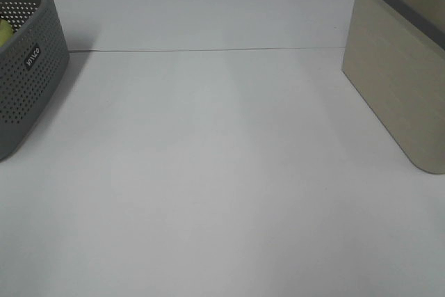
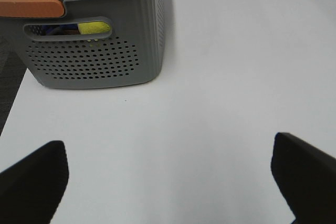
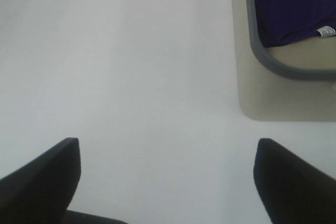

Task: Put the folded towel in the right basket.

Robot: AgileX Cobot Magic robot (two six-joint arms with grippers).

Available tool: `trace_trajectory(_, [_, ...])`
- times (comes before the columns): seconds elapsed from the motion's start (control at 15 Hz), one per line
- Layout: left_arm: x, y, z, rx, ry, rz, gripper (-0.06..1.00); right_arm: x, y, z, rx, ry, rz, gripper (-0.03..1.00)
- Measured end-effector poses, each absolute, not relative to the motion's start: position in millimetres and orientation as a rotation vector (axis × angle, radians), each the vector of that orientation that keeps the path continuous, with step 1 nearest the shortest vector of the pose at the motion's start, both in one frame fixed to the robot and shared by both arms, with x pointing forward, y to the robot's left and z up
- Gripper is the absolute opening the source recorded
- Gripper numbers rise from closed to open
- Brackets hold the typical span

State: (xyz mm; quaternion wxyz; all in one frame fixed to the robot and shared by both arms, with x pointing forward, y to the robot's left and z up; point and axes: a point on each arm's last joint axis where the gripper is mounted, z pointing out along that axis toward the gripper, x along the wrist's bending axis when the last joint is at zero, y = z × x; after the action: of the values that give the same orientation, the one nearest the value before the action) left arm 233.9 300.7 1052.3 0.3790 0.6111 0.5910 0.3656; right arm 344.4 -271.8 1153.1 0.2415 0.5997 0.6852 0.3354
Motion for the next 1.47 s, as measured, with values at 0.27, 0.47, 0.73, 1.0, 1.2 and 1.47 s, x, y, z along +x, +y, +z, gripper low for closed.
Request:
trace_trajectory(0.27, [233.9, 300.7, 1052.3, 1.561, 1.51, 0.934, 0.99, 261.3, -296.3, 1097.2, 1.539, 1.751, 1.065, 0.81])
trace_trajectory(0.47, [233.9, 300.7, 1052.3, 1.561, 1.51, 0.934, 0.99, 234.2, -307.5, 1068.6, 1.46, 1.652, 1.119, 0.81])
trace_trajectory(0.73, [233.9, 300.7, 1052.3, 1.561, 1.51, 0.934, 0.99, 234.9, -307.9, 1054.0, 1.455, 1.678, 1.083, 0.8])
trace_trajectory(1.0, [233.9, 300.7, 1052.3, 1.561, 1.51, 0.934, 0.99, 234.4, -306.9, 1054.0, 1.475, 1.654, 1.068, 0.8])
trace_trajectory(1.2, [233.9, 300.7, 1052.3, 1.561, 1.51, 0.934, 0.99, 233.2, -305.4, 1053.9, 1.597, 1.484, 0.971, 0.8])
trace_trajectory(1.47, [233.9, 300.7, 1052.3, 1.561, 1.51, 0.934, 0.99, 232.7, -304.1, 1053.9, 1.666, 1.377, 0.913, 0.8])
